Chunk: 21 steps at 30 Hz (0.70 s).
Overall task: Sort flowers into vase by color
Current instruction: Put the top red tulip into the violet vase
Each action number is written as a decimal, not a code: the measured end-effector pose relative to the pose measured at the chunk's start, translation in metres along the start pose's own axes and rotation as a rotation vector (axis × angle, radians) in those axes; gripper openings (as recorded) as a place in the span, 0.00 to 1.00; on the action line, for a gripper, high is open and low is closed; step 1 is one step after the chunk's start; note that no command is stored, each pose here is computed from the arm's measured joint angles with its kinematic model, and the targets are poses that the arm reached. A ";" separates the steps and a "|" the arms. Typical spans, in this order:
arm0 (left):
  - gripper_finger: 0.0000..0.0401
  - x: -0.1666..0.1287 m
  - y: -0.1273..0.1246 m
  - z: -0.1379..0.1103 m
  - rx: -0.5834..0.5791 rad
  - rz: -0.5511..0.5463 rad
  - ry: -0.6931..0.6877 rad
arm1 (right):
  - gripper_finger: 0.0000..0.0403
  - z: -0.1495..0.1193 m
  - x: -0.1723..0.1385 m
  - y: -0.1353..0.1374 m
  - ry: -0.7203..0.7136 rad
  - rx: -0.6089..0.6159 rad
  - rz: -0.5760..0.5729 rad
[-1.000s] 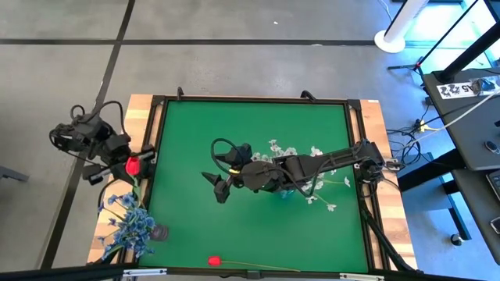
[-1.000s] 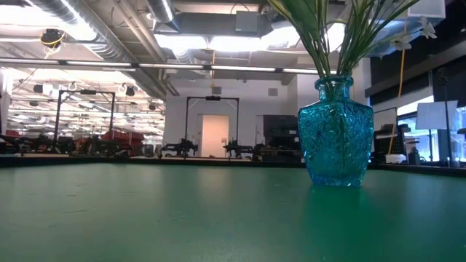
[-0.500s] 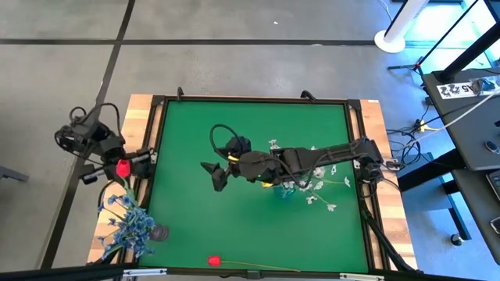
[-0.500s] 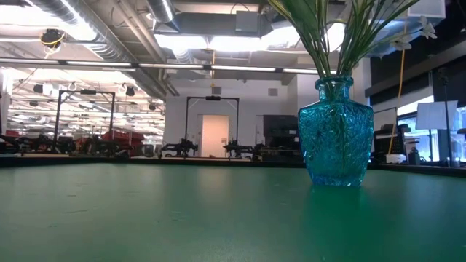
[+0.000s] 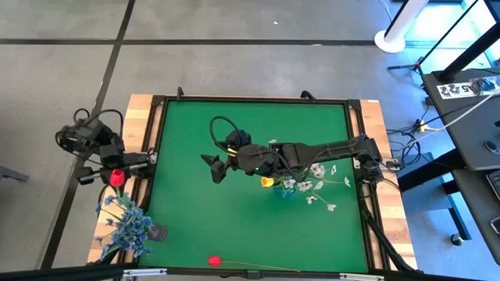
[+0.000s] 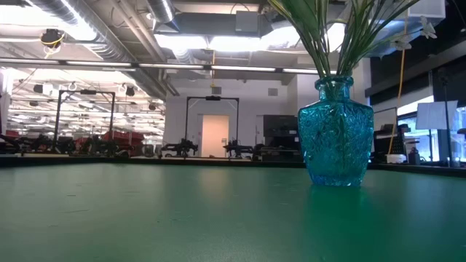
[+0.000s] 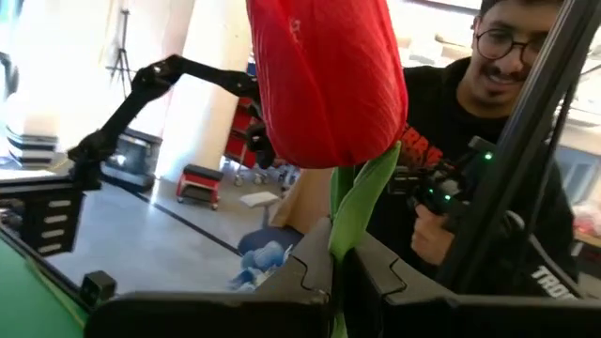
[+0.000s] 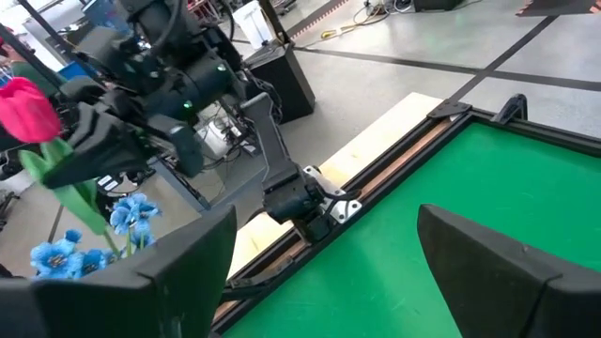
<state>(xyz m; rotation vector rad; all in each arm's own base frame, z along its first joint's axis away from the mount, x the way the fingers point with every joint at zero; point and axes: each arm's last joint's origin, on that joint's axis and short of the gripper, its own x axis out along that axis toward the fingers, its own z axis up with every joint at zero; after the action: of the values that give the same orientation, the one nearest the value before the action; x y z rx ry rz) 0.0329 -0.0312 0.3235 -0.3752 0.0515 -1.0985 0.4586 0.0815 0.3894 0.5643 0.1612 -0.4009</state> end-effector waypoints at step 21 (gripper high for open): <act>0.01 0.013 0.006 0.013 -0.153 -0.033 0.099 | 0.82 -0.001 0.000 0.001 0.017 -0.001 0.022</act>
<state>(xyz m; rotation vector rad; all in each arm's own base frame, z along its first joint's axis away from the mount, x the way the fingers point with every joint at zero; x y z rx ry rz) 0.0464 -0.0369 0.3353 -0.4596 0.2190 -1.1488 0.4587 0.0830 0.3893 0.5681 0.1714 -0.3751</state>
